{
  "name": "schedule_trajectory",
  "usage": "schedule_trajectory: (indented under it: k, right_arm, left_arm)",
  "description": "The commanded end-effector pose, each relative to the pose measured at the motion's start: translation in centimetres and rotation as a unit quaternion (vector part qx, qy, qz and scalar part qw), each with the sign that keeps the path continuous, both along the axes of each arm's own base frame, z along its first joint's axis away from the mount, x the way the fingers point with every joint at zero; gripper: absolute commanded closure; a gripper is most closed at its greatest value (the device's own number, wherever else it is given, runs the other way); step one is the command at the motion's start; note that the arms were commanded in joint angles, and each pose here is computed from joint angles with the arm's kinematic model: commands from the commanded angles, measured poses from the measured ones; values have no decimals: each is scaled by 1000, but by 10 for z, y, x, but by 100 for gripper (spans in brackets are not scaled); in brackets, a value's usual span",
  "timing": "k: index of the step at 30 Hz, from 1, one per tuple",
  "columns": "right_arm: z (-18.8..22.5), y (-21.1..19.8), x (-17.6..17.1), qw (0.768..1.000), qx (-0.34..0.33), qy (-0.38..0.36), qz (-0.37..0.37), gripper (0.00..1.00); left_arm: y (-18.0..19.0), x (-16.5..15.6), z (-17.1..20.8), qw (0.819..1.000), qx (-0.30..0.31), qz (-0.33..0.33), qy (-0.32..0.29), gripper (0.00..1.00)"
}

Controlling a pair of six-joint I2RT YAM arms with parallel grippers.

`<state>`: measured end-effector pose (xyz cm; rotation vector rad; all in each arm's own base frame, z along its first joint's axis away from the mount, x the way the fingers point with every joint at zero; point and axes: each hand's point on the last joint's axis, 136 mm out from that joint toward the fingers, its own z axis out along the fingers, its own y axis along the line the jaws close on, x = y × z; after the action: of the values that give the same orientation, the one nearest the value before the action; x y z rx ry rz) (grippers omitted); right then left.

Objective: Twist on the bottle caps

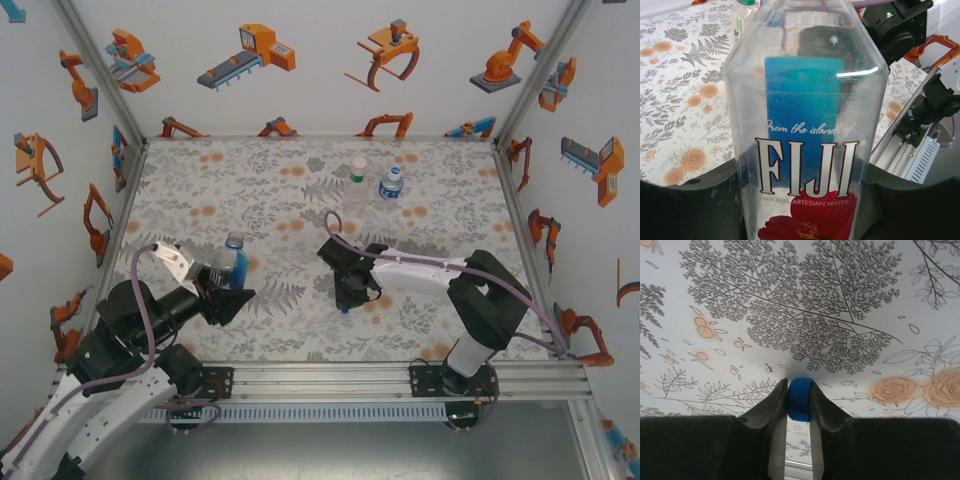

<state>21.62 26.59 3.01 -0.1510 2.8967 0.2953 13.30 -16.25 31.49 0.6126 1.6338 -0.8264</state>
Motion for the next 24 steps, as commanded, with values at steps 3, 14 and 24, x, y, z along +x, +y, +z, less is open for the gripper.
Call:
schedule_trajectory:
  k: [3,14,24]
  right_arm:
    - [21,24,16,994,100,-31,-10,80]
    - [1,-12,38,952,271,-40,-136,72]
    - [12,-81,22,983,89,-44,-157,57]
  left_arm:
    - [3,2,0,1000,-3,9,-1,100]
    - [4,2,1,1000,-1,11,-1,100]
    - [3,3,-3,1000,-1,13,3,100]
